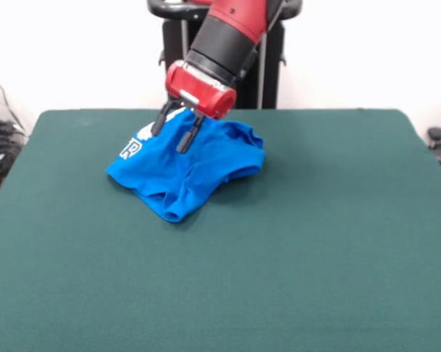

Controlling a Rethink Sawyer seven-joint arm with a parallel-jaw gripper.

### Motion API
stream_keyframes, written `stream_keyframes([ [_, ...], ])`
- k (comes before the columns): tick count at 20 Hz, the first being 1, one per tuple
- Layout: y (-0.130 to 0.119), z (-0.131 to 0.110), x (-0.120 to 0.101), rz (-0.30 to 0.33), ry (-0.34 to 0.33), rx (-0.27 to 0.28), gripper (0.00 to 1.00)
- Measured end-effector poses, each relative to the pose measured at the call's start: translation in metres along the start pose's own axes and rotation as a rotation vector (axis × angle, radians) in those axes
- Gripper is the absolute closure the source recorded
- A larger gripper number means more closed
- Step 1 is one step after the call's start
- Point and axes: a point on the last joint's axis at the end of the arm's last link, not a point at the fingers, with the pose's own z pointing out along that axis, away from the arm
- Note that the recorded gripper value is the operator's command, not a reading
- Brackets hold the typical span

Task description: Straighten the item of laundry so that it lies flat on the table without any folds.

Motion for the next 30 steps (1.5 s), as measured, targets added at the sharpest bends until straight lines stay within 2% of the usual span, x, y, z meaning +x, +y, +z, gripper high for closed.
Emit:
stream_keyframes([
  [3,-0.007,0.002,-0.001,-0.004,-0.011,0.020,0.00],
  [8,-0.008,0.011,0.010,-0.004,-0.020,0.041,0.00],
  [14,-0.011,0.035,0.037,0.004,-0.030,0.053,0.00],
  [20,-0.015,0.050,0.054,0.015,-0.040,0.069,0.00],
  [30,-0.014,0.057,0.065,0.020,-0.054,0.072,0.00],
])
